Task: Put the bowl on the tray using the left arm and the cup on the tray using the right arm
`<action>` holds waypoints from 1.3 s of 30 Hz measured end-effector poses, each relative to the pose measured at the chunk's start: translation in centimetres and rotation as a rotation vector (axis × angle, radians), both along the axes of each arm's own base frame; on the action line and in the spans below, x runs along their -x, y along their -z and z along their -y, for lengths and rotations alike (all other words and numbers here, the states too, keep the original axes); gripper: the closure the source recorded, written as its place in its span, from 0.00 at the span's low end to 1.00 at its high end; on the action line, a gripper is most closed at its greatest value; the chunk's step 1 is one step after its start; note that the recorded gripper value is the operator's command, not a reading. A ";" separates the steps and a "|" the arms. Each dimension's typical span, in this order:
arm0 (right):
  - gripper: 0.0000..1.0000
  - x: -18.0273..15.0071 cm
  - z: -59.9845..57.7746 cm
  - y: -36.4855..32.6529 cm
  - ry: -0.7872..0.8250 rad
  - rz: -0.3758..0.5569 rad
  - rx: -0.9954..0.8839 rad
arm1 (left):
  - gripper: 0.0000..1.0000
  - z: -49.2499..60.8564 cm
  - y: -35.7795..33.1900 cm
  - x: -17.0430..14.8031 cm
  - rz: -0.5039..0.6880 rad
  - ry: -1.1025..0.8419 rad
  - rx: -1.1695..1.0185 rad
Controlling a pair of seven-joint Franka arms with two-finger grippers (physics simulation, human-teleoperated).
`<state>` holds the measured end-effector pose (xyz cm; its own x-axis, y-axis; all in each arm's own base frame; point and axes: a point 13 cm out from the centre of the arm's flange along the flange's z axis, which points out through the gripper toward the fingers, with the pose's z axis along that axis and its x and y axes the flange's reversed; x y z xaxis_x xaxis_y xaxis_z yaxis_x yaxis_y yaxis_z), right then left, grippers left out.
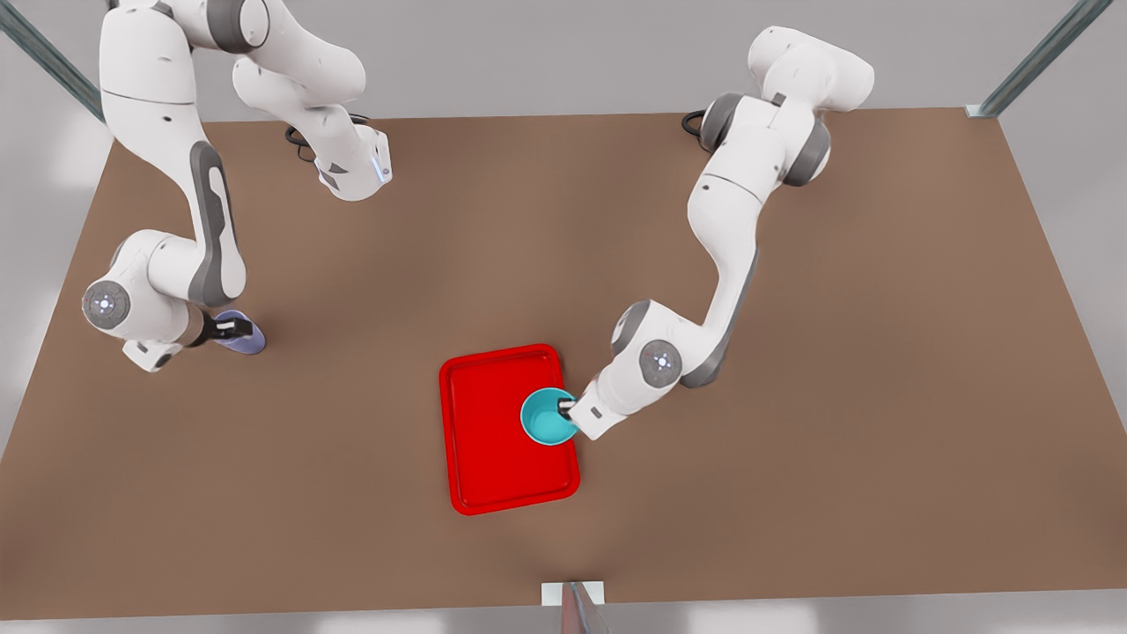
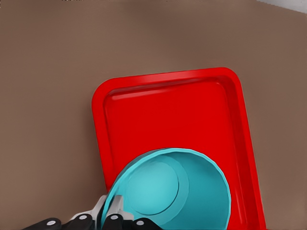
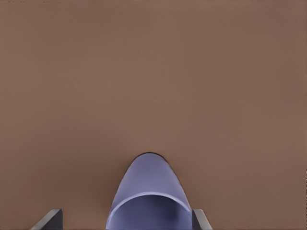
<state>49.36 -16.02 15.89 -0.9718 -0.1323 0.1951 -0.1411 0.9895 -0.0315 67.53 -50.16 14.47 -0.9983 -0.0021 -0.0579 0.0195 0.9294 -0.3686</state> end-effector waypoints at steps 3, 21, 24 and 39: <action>0.00 0.4 0.6 0.9 -0.033 0.051 0.000 | 0.79 1.2 0.4 -1.1 0.019 -0.094 0.044; 0.00 2.5 -1.2 1.2 -0.185 0.019 -0.053 | 0.00 -48.7 -32.1 7.6 -0.205 -0.404 -0.329; 0.00 3.0 -2.0 1.3 -0.207 -0.012 -0.067 | 0.00 -49.3 -30.0 10.3 -0.305 -0.321 -0.382; 0.00 6.0 -2.2 5.0 -0.243 -0.155 -0.091 | 0.00 -47.5 -32.4 14.0 -0.379 -0.071 -0.345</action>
<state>43.39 -13.80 10.87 -0.8692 -0.3811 0.3151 -0.3702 0.9240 0.0964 53.58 -2.63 46.86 -0.9473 -0.1150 0.2989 -0.1234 0.9923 -0.0092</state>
